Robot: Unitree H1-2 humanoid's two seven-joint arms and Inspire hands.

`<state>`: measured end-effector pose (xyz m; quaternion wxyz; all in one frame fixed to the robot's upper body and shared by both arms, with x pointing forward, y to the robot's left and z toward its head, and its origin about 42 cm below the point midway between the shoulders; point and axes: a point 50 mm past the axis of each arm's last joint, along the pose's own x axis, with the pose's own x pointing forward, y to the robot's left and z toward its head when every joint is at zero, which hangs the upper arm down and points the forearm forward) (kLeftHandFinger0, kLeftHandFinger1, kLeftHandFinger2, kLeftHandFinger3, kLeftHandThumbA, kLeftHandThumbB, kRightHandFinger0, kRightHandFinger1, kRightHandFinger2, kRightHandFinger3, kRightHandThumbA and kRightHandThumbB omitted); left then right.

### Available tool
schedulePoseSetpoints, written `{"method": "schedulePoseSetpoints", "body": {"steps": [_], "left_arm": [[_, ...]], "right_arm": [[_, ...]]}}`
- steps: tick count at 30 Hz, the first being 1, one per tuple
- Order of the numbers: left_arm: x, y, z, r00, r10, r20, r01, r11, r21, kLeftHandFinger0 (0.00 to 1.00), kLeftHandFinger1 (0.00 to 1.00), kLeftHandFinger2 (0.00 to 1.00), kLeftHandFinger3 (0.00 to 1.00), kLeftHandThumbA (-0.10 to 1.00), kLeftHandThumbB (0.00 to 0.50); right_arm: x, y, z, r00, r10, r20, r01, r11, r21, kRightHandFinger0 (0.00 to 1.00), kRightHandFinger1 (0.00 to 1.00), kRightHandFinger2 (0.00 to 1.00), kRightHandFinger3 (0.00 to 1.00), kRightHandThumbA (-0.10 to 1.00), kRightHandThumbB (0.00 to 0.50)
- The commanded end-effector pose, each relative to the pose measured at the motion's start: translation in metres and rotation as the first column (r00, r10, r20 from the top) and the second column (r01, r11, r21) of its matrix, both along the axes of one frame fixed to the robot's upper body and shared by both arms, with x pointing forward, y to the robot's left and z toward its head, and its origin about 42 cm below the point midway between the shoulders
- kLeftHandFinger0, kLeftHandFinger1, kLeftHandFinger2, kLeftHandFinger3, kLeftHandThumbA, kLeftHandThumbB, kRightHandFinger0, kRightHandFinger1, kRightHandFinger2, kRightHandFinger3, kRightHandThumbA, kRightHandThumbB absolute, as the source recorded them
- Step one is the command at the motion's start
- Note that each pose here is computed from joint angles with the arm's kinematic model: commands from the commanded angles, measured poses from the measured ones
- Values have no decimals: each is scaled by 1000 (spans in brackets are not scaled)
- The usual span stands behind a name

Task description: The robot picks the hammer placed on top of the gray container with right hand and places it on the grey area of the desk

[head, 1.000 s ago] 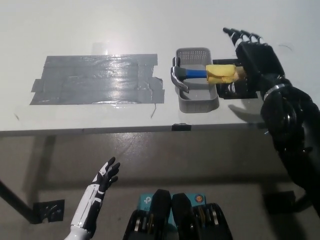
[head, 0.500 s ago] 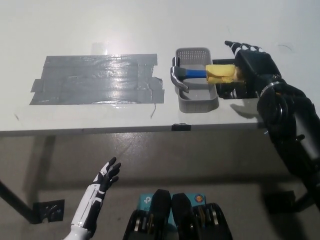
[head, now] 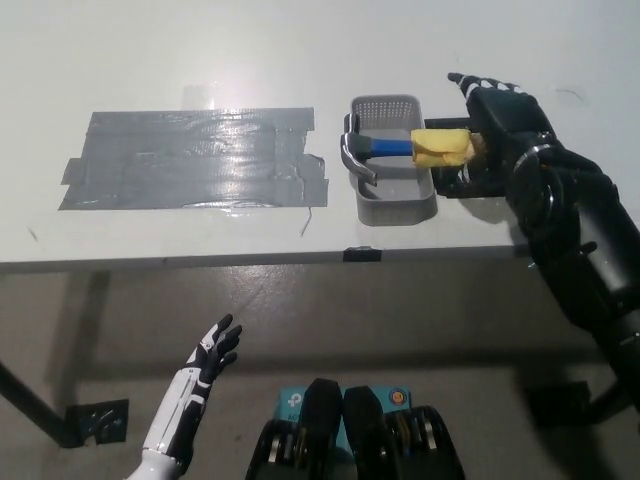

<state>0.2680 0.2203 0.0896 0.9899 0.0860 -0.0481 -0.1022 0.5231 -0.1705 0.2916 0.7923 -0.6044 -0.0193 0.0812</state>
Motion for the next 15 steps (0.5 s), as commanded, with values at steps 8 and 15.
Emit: {"method": "schedulePoseSetpoints", "body": {"steps": [8, 15], "left_arm": [[4, 2, 10, 998, -13, 69, 12, 1000, 14, 1000, 1000, 1000, 1000, 1000, 107], [5, 3, 11, 997, -18, 71, 17, 1000, 8, 1000, 1000, 1000, 1000, 1000, 98]], "right_arm": [[10, 23, 27, 995, 43, 93, -43, 999, 3, 1000, 1000, 1000, 1000, 1000, 460], [16, 28, 22, 997, 37, 68, -38, 999, 7, 1000, 1000, 1000, 1000, 1000, 436]]}}
